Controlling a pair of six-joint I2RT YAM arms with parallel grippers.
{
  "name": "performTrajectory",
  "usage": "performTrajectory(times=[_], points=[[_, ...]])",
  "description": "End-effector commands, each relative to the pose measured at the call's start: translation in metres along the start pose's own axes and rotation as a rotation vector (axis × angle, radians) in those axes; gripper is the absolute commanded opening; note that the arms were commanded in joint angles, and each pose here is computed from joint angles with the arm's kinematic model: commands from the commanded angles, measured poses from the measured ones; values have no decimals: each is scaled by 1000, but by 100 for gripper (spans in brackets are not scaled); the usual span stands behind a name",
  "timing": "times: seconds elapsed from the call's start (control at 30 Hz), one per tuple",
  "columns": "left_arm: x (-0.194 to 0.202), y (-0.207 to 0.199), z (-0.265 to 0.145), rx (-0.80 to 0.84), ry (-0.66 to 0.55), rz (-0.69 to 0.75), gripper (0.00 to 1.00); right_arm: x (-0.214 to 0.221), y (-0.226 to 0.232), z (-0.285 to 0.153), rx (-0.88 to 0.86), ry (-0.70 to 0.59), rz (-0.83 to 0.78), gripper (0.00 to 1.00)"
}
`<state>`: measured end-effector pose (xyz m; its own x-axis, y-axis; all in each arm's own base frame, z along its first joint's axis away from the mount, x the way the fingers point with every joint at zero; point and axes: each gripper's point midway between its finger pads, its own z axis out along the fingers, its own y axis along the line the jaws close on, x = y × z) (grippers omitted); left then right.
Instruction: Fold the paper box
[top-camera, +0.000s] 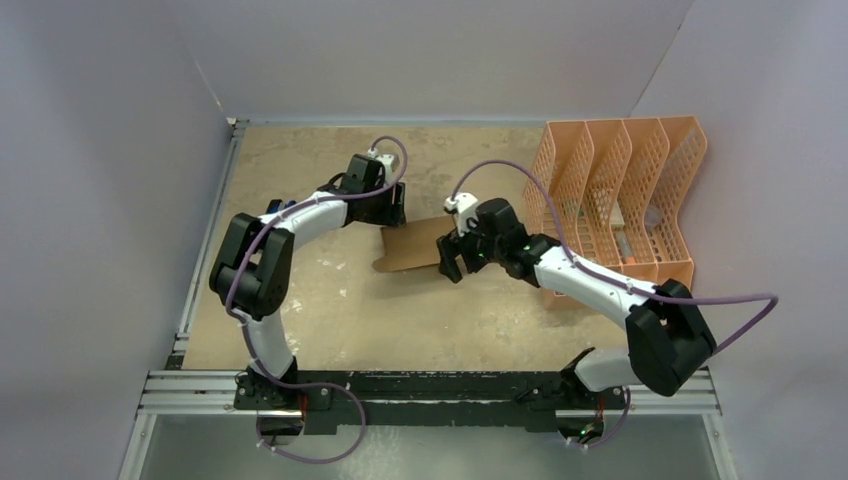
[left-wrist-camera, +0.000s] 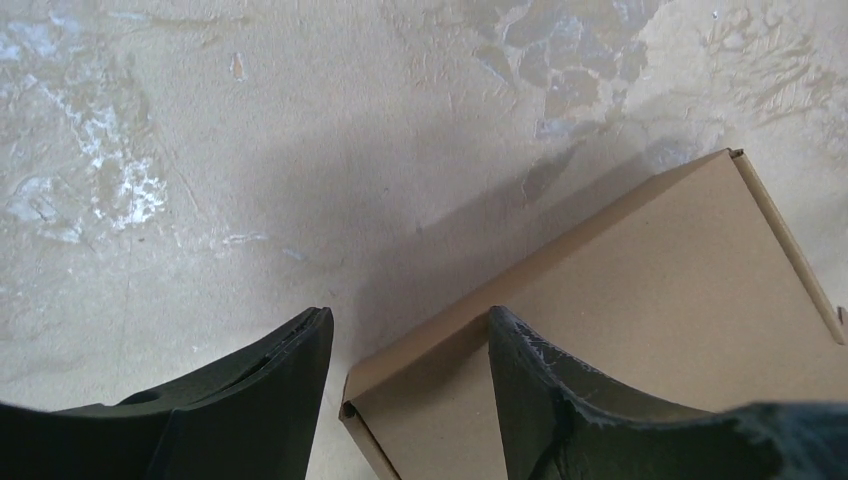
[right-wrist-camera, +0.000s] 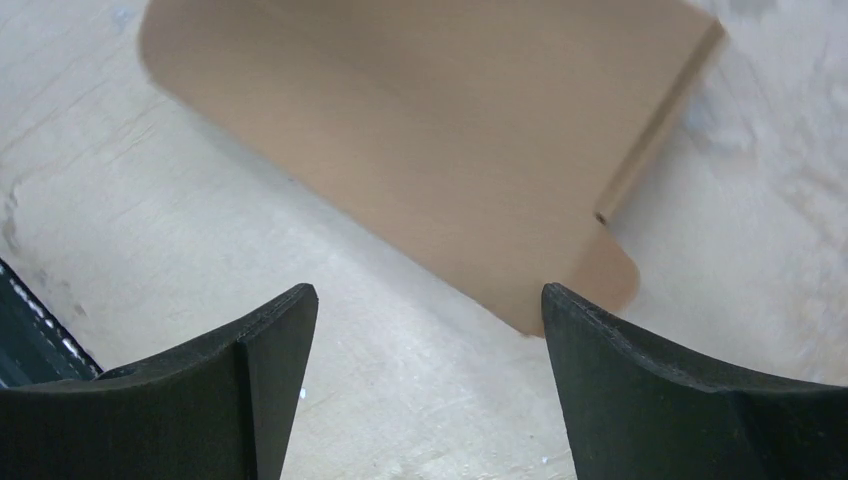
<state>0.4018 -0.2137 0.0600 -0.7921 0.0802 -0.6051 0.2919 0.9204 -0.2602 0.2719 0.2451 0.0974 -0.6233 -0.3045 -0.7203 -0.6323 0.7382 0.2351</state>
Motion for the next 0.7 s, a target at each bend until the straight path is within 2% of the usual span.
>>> performTrajectory(times=[0.0,0.33,0.53,0.67], points=[[30,12,17,-27,120,21,58,-39,22,-12,29,-22,-347,85],[44,11,33,3,188,36,57,-68,15,-12,172,25,-647,85],[45,9,34,17,194,33,57,-86,12,-16,209,13,-686,87],[35,7,28,13,166,25,56,-86,31,-22,132,-2,-708,87]])
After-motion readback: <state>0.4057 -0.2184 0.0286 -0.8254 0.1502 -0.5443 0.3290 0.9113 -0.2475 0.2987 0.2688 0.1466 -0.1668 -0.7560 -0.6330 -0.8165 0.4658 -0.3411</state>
